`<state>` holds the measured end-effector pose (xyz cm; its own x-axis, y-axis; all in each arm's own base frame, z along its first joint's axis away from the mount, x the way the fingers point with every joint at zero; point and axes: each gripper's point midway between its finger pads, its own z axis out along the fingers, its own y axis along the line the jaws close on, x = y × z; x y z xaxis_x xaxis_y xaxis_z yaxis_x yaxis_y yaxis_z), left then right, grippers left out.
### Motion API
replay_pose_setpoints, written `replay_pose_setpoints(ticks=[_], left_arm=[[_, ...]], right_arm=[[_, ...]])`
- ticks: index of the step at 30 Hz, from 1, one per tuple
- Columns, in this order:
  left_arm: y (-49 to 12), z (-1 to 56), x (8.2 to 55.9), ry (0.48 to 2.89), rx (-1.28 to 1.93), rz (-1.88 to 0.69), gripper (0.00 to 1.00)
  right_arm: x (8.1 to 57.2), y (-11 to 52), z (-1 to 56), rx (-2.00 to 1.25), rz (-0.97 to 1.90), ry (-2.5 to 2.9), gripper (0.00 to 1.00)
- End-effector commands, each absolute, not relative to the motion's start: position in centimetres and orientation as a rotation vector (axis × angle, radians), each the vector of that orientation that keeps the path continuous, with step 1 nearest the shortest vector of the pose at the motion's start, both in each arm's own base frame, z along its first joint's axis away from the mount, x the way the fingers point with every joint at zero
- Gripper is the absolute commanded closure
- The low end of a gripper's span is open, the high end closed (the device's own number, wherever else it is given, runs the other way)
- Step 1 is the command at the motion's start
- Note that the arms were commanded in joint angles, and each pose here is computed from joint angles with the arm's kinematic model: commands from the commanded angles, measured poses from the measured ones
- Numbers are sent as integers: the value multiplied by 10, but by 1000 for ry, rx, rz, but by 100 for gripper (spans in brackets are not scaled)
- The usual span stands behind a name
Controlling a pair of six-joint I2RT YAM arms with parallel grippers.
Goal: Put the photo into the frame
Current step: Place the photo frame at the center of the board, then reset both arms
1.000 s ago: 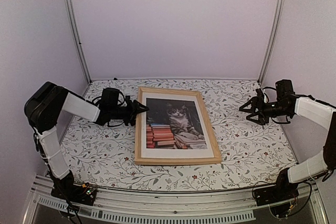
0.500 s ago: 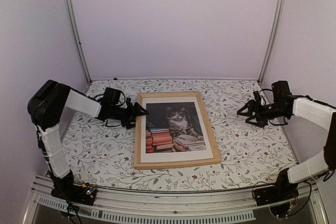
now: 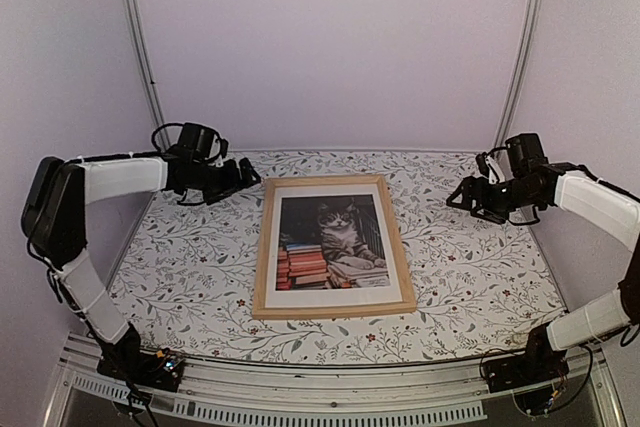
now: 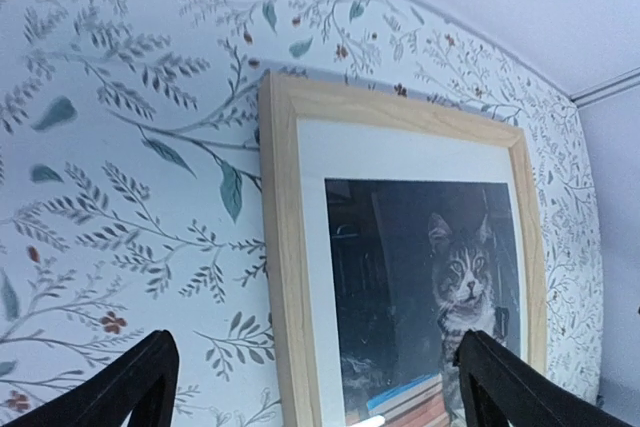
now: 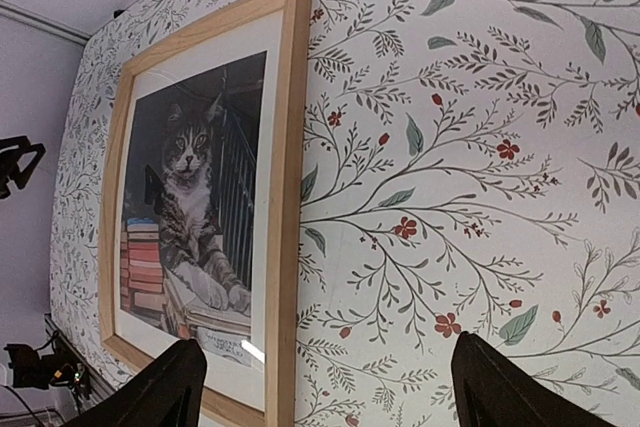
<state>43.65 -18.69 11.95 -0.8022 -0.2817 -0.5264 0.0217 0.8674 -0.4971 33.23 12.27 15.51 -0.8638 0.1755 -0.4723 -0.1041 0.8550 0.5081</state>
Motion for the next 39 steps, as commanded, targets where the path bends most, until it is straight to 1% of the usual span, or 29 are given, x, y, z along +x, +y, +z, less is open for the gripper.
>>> replay_pose_setpoints(ticks=[1, 6, 11, 14, 17, 23, 34, 39], left_arm=[[-151, 197, 434, 2243, -98, -370, 0], [-127, 255, 416, 2083, -89, -263, 0], [-100, 284, 396, 1976, -53, -118, 0], [-86, 287, 385, 1951, -36, -36, 0], [-80, 290, 374, 1936, -36, -25, 0], [-75, 292, 356, 1895, -40, -76, 0], [-68, 291, 331, 1843, -31, -117, 0], [-67, 296, 322, 1806, -20, -131, 0]], right_arm=[[346, 125, 182, -32, 572, 2443, 9], [354, 133, 195, -92, 491, 2412, 2], [360, 127, 206, -122, 409, 2367, 1], [362, 120, 215, -135, 358, 2331, 1], [362, 119, 221, -156, 338, 2301, 1], [359, 113, 223, -185, 297, 2255, 1], [352, 91, 244, -70, 213, 2128, 1], [346, 95, 244, -128, 234, 2118, 1]])
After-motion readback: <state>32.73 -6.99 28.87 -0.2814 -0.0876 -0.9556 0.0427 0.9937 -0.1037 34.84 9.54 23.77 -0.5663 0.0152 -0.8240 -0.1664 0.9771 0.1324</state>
